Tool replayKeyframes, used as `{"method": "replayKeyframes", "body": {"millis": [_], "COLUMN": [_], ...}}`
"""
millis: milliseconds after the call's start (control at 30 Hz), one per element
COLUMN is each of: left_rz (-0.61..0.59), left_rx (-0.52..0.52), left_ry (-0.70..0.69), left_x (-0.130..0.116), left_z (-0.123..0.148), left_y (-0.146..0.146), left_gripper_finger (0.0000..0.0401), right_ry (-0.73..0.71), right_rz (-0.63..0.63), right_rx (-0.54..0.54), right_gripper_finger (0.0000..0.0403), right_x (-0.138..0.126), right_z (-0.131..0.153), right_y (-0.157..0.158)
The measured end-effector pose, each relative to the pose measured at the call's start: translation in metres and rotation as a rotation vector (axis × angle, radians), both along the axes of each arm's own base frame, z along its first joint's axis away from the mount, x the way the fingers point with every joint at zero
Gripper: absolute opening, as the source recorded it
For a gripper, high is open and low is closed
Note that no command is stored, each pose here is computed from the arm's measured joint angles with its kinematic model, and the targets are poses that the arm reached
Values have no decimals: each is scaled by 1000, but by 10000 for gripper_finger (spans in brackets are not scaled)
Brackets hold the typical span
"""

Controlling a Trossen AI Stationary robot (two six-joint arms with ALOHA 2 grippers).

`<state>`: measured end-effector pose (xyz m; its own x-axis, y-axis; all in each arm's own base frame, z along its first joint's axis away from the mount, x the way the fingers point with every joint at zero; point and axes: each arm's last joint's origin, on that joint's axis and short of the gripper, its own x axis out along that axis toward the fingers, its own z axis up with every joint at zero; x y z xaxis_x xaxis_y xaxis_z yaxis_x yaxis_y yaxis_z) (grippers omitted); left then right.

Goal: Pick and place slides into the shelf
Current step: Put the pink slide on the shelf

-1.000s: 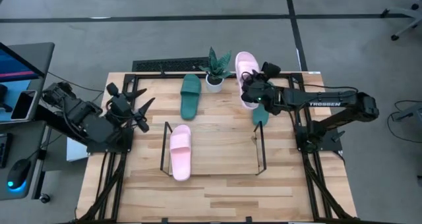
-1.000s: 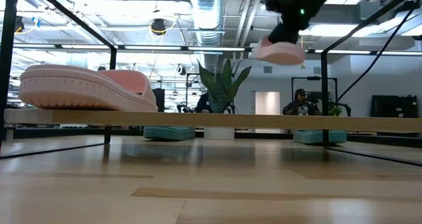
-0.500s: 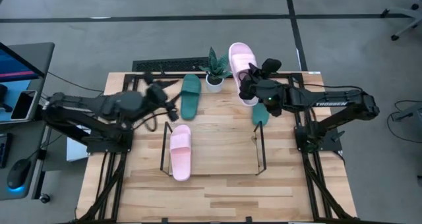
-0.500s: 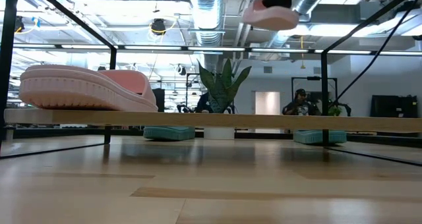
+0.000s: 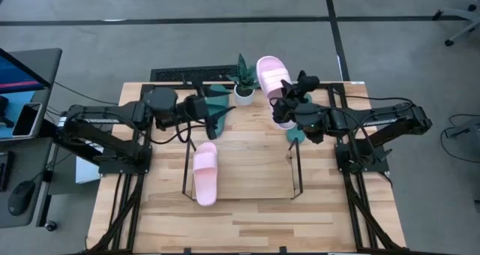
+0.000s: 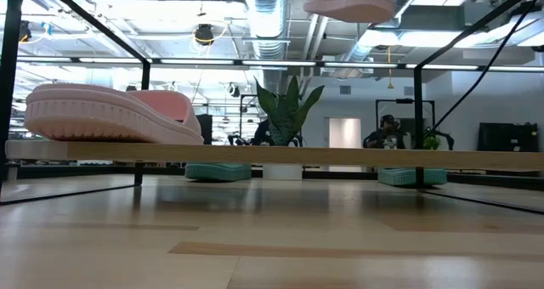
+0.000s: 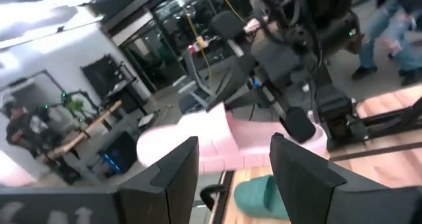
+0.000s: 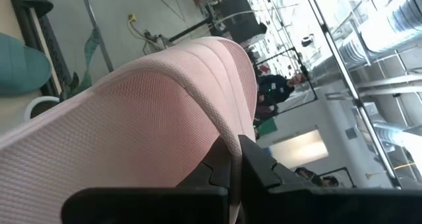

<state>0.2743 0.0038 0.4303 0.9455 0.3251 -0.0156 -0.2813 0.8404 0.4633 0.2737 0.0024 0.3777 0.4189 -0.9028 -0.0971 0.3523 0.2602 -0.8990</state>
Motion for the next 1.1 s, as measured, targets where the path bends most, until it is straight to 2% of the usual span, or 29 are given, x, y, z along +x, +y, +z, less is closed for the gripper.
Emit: {"method": "replayKeyframes", "body": {"millis": [200,333,533,767,933,1033,1100], "left_rz": [30,64,67,-61,-194,-285,-294], "left_rx": [31,-16,-205,-454,-637,-760,-831], "left_ry": [202,211,112,102,146,166,197], "left_x": [26,38,35,28,33,40,44], "left_z": [16,36,66,84,87,78,69], "left_y": [12,31,71,109,129,139,147], "left_gripper_finger": [176,176,176,176,176,176,176], "right_ry": [28,42,70,130,155,157,159], "right_rz": [8,19,41,53,53,53,53], "right_rx": [-14,-21,-41,-79,-92,-93,-94], "right_gripper_finger": [0,0,0,0,0,0,0], "right_x": [0,0,-1,-2,-2,-2,-2], "right_z": [0,0,0,0,0,0,0], "right_y": [2,5,15,23,23,23,23]}}
